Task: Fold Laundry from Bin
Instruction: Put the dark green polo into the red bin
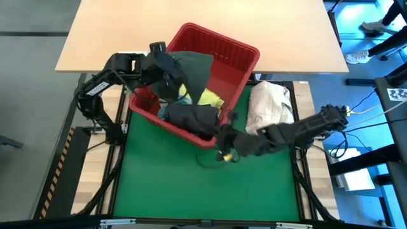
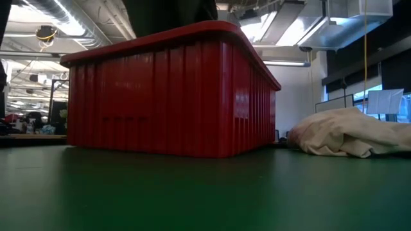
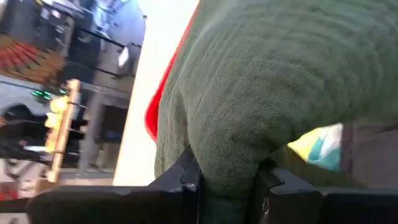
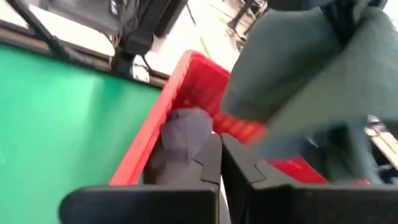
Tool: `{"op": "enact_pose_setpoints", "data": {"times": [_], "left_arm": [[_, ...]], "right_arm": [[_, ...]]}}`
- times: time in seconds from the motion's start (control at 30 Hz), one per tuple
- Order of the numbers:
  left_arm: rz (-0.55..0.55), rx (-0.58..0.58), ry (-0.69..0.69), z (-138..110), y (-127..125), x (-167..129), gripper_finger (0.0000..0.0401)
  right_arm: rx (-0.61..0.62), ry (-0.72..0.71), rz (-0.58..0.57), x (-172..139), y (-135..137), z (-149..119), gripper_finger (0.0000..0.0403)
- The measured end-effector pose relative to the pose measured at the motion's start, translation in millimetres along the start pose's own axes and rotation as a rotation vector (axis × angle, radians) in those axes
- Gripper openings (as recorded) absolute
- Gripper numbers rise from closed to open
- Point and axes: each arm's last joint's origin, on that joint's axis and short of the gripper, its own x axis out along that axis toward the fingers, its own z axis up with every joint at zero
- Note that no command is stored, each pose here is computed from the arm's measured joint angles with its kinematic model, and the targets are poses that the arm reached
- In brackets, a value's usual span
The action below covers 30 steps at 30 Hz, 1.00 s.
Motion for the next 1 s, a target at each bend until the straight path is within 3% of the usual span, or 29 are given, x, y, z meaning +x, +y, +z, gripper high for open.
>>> {"op": "enact_pose_setpoints", "data": {"times": [0.3,0.43,0.67,0.83,1.0], "left_arm": [[-0.088,-0.047,-0.024,6,-5,9,0.0050],[-0.120,0.010,-0.008,3,-8,9,0.0050],[-0.155,0.269,0.077,-10,-4,13,0.0050],[-0.197,0.339,0.057,-11,-1,21,0.0050],[-0.288,0.368,0.070,-11,-15,40,0.0050]], "right_arm": [[0.086,-0.141,-0.001,93,-46,-8,0.0005],[0.109,-0.062,-0.086,123,-71,-29,0.0005],[0.140,0.076,-0.131,134,-96,-51,0.0005],[0.117,0.101,-0.157,128,-99,-51,0.0005],[0.103,0.123,-0.156,120,-102,-51,0.0005]]}}
